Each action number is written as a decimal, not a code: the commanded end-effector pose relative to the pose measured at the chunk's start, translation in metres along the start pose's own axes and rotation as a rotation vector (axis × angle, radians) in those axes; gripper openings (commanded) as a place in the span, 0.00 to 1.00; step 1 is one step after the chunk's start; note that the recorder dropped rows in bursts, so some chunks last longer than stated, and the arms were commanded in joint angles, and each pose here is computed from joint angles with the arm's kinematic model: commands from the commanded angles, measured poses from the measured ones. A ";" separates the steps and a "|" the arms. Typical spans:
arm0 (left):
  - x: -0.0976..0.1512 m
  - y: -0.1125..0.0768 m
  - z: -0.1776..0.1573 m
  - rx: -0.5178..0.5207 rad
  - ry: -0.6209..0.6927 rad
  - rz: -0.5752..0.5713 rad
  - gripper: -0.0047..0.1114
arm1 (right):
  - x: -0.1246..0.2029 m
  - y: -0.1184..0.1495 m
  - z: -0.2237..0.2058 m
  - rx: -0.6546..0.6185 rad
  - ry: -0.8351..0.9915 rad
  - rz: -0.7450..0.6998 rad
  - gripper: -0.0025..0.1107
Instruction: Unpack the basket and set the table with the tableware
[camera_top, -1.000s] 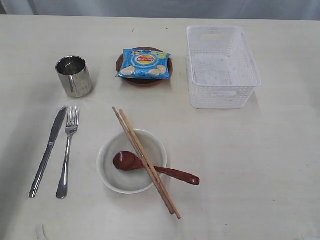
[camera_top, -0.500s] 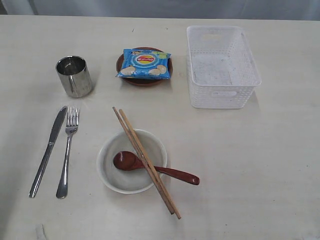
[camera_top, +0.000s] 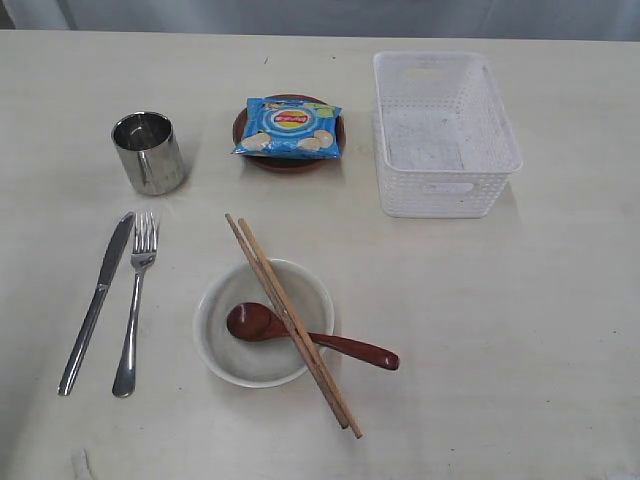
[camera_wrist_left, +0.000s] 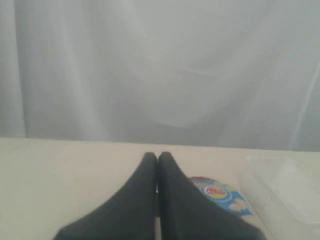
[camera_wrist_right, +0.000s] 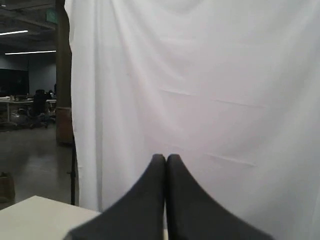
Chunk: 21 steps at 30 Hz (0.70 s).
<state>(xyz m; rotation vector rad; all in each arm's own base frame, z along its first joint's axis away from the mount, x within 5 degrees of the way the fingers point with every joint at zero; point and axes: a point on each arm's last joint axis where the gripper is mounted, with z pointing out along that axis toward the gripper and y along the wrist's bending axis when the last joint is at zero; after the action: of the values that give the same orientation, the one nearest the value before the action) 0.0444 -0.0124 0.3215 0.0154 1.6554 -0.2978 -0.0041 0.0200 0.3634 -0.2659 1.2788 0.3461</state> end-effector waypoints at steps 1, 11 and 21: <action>0.017 0.000 0.005 0.031 0.066 -0.072 0.04 | 0.024 -0.001 0.003 -0.012 0.040 0.071 0.02; 0.084 0.008 0.027 0.031 0.221 -0.278 0.04 | 0.102 -0.011 0.015 -0.013 0.198 0.136 0.02; 0.101 0.016 0.032 -0.003 0.181 -0.304 0.04 | 0.143 -0.014 0.014 0.018 0.279 0.264 0.02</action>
<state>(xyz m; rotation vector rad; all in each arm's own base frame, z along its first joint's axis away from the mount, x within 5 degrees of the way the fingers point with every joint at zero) 0.0661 -0.0213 0.2189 -0.2127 1.8615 -0.5403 0.0469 0.0297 0.2309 -0.2136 1.6156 0.5028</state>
